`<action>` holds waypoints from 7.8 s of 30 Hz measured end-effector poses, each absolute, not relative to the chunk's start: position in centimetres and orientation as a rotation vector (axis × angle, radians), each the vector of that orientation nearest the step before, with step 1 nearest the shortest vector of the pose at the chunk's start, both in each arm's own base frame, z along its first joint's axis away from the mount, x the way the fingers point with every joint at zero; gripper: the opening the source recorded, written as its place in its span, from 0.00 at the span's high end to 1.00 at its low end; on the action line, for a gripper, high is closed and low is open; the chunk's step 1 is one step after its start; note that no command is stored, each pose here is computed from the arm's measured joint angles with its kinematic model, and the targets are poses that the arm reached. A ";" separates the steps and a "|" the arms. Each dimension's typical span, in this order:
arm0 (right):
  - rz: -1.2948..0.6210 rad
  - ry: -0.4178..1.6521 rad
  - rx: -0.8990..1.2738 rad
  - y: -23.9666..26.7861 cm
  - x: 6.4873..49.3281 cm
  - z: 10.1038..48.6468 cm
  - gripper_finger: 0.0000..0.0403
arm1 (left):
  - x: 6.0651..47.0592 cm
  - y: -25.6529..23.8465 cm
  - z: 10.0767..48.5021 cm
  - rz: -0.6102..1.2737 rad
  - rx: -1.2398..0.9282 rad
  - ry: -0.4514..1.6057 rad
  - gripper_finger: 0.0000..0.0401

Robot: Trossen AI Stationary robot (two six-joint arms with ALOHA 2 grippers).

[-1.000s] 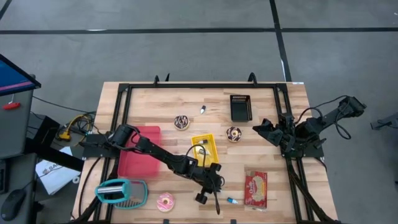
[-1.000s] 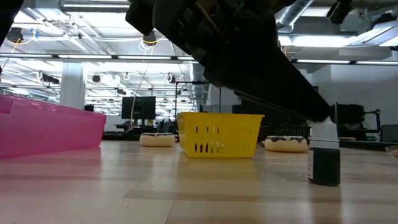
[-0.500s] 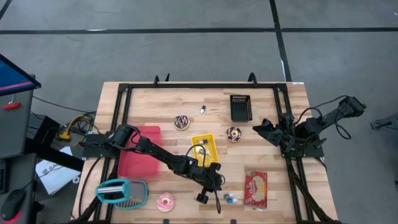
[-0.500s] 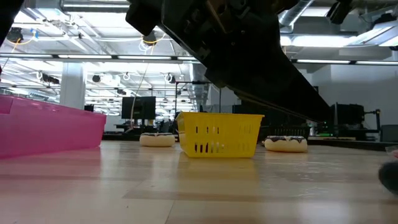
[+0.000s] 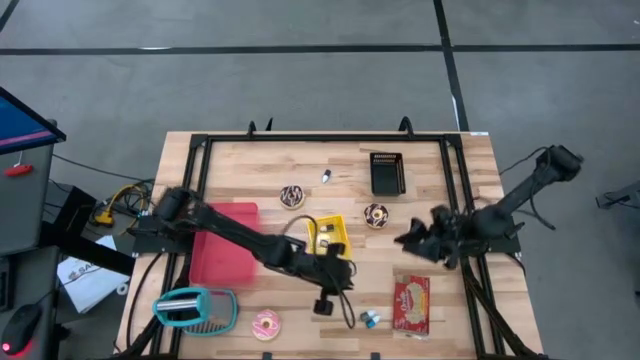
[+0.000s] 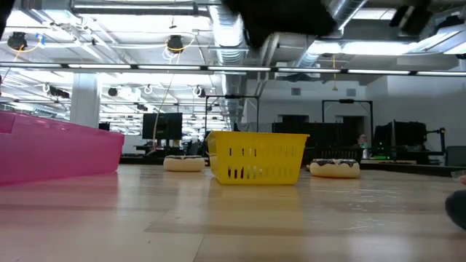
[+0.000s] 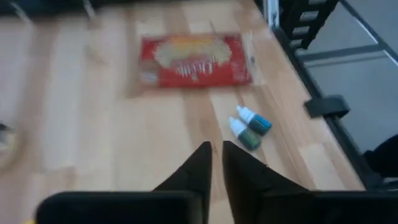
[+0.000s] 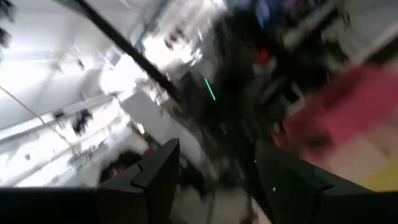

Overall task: Pick & Place Food Item
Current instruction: Put the green food coloring bottle into the yellow bin, then put the blue food coloring bottle into the yellow bin

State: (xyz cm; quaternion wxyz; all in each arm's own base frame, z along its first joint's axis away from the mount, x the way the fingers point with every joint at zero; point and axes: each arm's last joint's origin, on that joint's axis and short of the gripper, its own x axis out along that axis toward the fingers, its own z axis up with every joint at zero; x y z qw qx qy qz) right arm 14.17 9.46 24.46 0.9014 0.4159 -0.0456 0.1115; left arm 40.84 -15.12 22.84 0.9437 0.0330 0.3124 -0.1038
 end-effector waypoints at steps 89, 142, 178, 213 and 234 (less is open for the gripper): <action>0.338 1.032 -0.134 21.2 26.6 14.7 0.50 | 22.2 -8.2 39.0 0.398 0.063 0.478 0.50; 0.362 1.038 -0.200 22.1 27.6 14.4 0.50 | 22.3 -8.4 39.2 0.382 0.075 0.458 0.50; 0.234 0.994 -0.255 19.0 31.0 15.0 0.80 | 22.3 -8.6 39.4 0.375 0.057 0.439 0.50; 0.079 0.972 -0.126 1.7 38.4 15.9 0.68 | 22.2 -8.4 39.2 0.390 0.088 0.464 0.50; 0.095 1.302 0.524 14.5 26.9 25.5 0.56 | 22.4 -8.5 38.8 0.393 0.059 0.449 0.50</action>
